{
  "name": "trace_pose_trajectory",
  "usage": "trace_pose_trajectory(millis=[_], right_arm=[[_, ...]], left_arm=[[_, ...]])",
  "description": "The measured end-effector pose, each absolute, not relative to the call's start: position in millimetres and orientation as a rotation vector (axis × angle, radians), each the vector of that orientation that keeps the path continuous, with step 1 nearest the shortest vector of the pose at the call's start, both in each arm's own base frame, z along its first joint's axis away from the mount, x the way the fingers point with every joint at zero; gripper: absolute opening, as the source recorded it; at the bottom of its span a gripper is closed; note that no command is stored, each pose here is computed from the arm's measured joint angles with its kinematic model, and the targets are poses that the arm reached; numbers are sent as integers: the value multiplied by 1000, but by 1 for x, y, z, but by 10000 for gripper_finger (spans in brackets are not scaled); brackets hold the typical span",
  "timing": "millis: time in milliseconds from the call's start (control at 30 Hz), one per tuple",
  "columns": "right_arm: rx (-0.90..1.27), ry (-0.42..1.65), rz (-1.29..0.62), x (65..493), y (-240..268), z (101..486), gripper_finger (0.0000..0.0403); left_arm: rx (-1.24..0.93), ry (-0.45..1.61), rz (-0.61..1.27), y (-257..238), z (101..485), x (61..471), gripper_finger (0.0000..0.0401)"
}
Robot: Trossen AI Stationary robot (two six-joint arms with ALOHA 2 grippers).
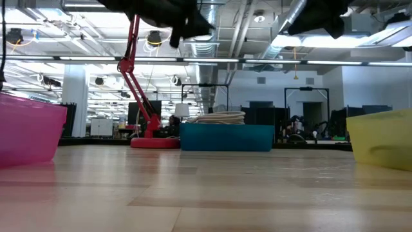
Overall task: Sort HDMI cables
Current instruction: Return to Home Position
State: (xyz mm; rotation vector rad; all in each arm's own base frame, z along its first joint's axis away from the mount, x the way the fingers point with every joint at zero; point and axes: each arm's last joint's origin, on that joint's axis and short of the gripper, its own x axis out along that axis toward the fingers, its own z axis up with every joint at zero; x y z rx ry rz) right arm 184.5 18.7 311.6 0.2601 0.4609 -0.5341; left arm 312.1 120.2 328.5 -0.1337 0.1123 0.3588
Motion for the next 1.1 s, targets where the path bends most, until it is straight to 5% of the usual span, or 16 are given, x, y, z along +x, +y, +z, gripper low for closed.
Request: trace_pose_trajectory(millis=[400,800,1100], right_arm=[[304,361,-333,180,31,328,0],[149,206,-146,158,44,353,0],[47,71,41,144,46,371,0]], left_arm=[[-117,69,50,35,367,283,7],[-289,29,4,-11,353,221,5],[-182,-70,-54,-17,349,170,4]])
